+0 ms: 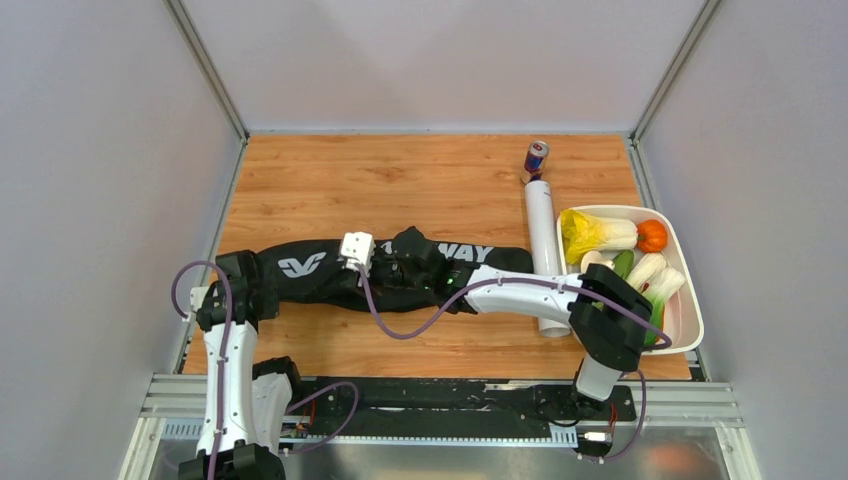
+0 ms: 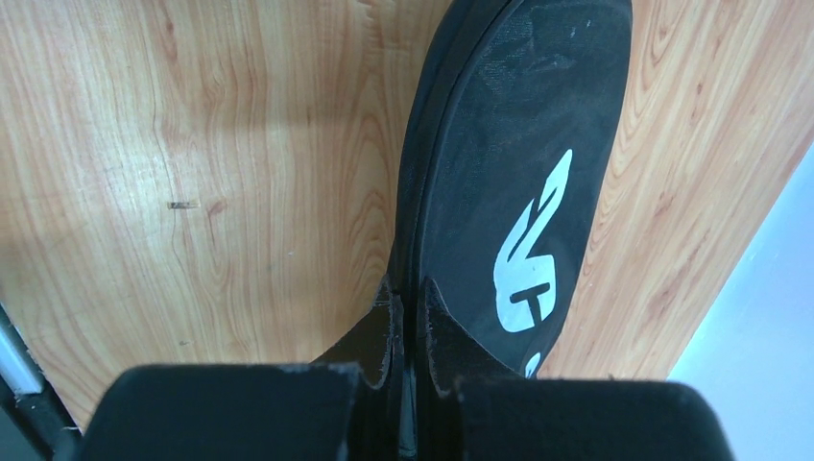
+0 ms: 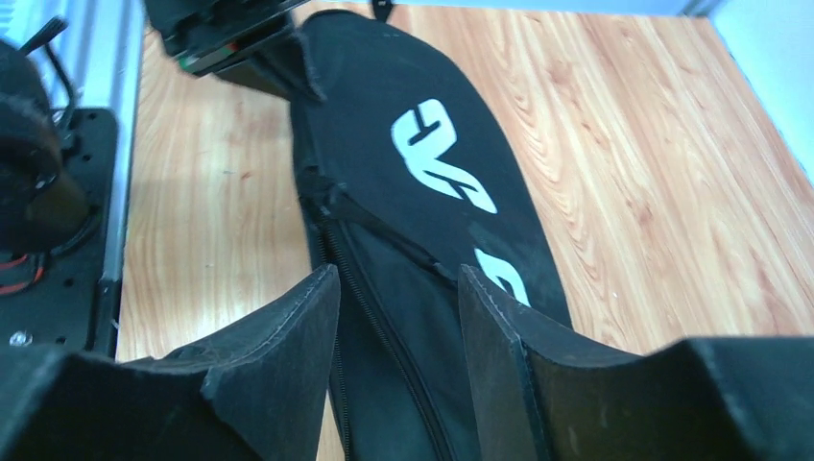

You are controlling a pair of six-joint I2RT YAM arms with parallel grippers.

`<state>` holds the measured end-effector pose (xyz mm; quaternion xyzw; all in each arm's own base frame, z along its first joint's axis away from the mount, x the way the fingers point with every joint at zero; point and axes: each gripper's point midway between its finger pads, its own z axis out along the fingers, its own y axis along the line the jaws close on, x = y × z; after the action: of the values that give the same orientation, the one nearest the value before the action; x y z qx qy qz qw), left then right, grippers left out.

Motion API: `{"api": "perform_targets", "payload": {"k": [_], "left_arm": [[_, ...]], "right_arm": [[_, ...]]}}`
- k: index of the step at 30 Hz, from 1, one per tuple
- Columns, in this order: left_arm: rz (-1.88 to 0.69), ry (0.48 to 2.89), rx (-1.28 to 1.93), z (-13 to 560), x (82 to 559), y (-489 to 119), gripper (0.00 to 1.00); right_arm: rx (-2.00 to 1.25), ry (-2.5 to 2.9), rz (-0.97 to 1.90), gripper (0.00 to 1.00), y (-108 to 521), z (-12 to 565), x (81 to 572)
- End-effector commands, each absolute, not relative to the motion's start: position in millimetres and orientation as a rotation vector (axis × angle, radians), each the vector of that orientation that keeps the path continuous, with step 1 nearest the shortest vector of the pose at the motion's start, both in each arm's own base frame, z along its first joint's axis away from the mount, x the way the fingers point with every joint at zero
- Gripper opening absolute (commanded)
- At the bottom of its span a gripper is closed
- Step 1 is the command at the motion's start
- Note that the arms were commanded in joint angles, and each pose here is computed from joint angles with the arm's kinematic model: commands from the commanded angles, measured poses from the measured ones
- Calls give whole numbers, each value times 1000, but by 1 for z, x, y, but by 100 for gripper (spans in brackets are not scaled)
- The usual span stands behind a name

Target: Pack up the badminton gear

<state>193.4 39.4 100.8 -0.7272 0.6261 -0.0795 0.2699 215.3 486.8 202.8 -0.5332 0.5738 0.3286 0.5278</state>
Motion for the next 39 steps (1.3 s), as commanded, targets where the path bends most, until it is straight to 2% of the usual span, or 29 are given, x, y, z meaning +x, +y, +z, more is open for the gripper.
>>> {"api": "perform_targets", "payload": {"k": [1, 15, 39], "left_arm": [[-289, 1674, -1999, 114, 195, 30, 0], [-311, 1681, -2012, 113, 196, 26, 0], [-309, 1686, -2002, 118, 194, 26, 0]], "right_arm": [[-1397, 1117, 845, 52, 497, 207, 189], [-1531, 950, 618, 41, 525, 164, 185], [-1563, 903, 549, 39, 546, 149, 188]]}}
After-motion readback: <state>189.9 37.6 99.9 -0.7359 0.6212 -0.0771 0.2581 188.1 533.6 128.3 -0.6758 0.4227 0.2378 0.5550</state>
